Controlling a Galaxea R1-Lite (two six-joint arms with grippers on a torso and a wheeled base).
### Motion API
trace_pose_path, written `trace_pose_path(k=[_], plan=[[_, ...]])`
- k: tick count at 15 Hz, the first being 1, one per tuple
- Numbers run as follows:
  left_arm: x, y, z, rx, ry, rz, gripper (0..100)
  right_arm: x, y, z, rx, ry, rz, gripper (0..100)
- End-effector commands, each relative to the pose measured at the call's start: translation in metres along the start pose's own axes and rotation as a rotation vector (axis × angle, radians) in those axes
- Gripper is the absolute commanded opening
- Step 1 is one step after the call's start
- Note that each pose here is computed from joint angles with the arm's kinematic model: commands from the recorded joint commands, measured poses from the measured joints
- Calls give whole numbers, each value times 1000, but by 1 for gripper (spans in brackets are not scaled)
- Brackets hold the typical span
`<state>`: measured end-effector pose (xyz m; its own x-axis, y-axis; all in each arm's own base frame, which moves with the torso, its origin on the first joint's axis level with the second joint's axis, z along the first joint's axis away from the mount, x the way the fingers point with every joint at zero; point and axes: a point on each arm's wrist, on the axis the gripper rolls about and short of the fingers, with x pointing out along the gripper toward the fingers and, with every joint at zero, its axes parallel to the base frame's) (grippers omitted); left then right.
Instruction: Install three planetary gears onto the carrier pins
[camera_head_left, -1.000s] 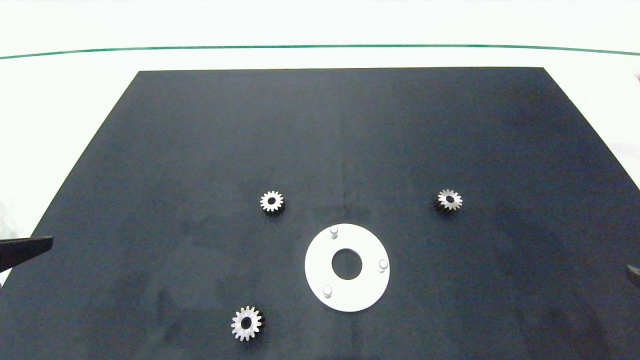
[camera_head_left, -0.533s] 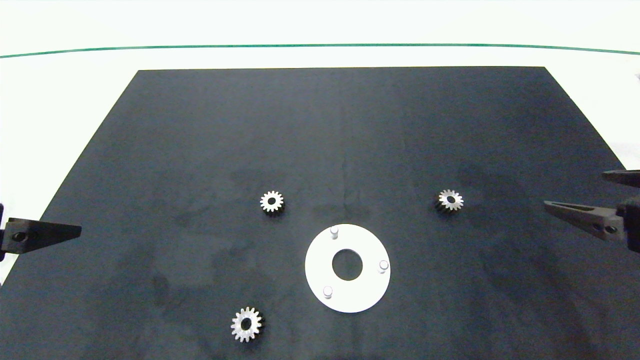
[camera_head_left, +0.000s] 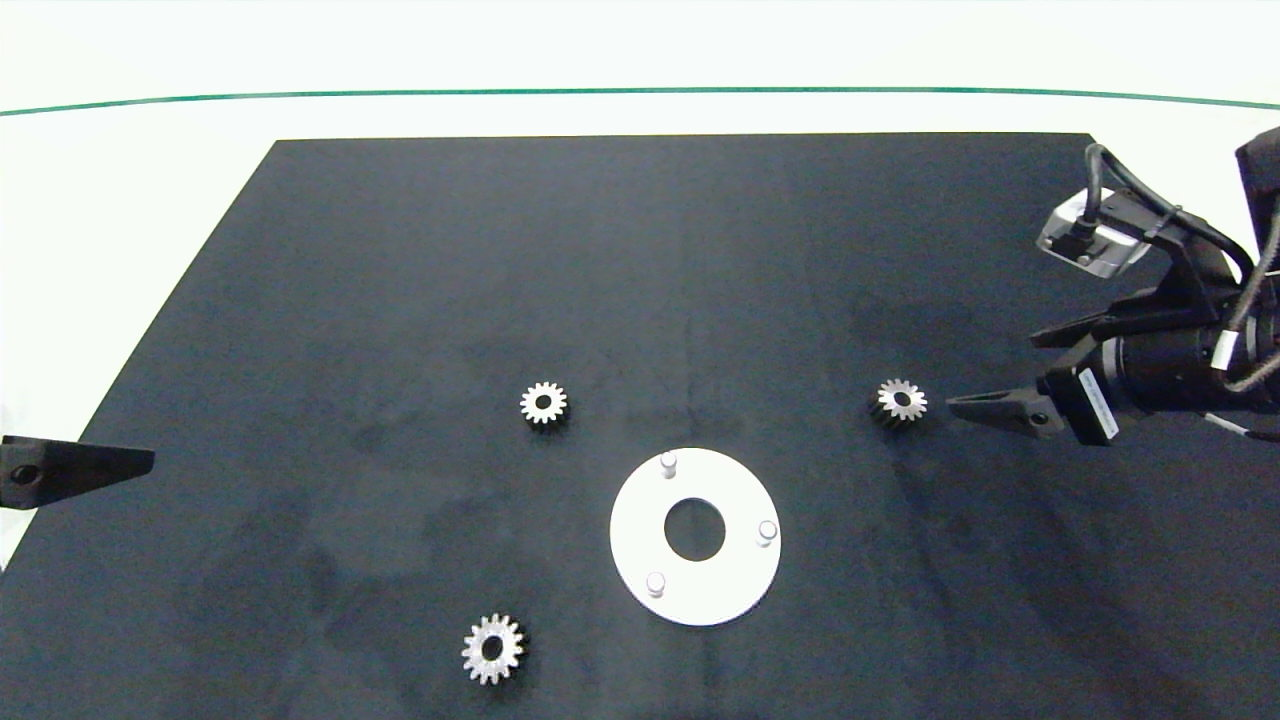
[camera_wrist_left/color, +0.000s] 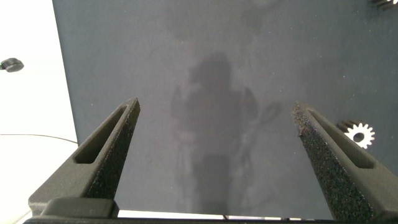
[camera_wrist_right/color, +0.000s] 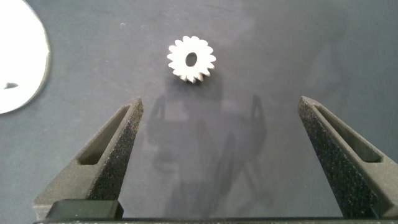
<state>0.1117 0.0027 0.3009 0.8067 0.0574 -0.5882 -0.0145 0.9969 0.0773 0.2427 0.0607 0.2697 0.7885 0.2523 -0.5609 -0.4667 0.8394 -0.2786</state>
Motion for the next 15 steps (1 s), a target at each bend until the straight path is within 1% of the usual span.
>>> trace_pose_path(k=[1, 2, 3, 4, 5, 6, 7, 10, 14, 15], plan=[[-4, -1, -2, 7, -8, -7, 100, 17, 1, 18, -22, 30, 34, 100], [-5, -1, -2, 9, -12, -9, 100, 27, -1, 21, -33, 44, 38, 100], [-6, -1, -2, 9, -12, -9, 100, 30, -1, 21, -38, 49, 37, 100], [-8, -1, -4, 12, 1, -11, 100, 38, -1, 20, -49, 77, 24, 100], [-8, -2, -4, 15, 1, -18, 100, 41, -1, 18, -54, 100, 21, 100], [-8, -4, -5, 25, 1, -31, 100, 47, -1, 16, -53, 119, 29, 100], [-8, -4, -5, 27, 2, -34, 100, 49, -1, 15, -53, 123, 30, 100], [-12, -4, -6, 24, -11, -31, 100, 71, 2, 8, -52, 179, 56, 100], [-12, -4, -6, 27, -13, -27, 100, 80, 1, 7, -50, 189, 56, 100], [-14, -4, -7, 29, -21, -30, 100, 81, 1, 7, -52, 191, 57, 100]])
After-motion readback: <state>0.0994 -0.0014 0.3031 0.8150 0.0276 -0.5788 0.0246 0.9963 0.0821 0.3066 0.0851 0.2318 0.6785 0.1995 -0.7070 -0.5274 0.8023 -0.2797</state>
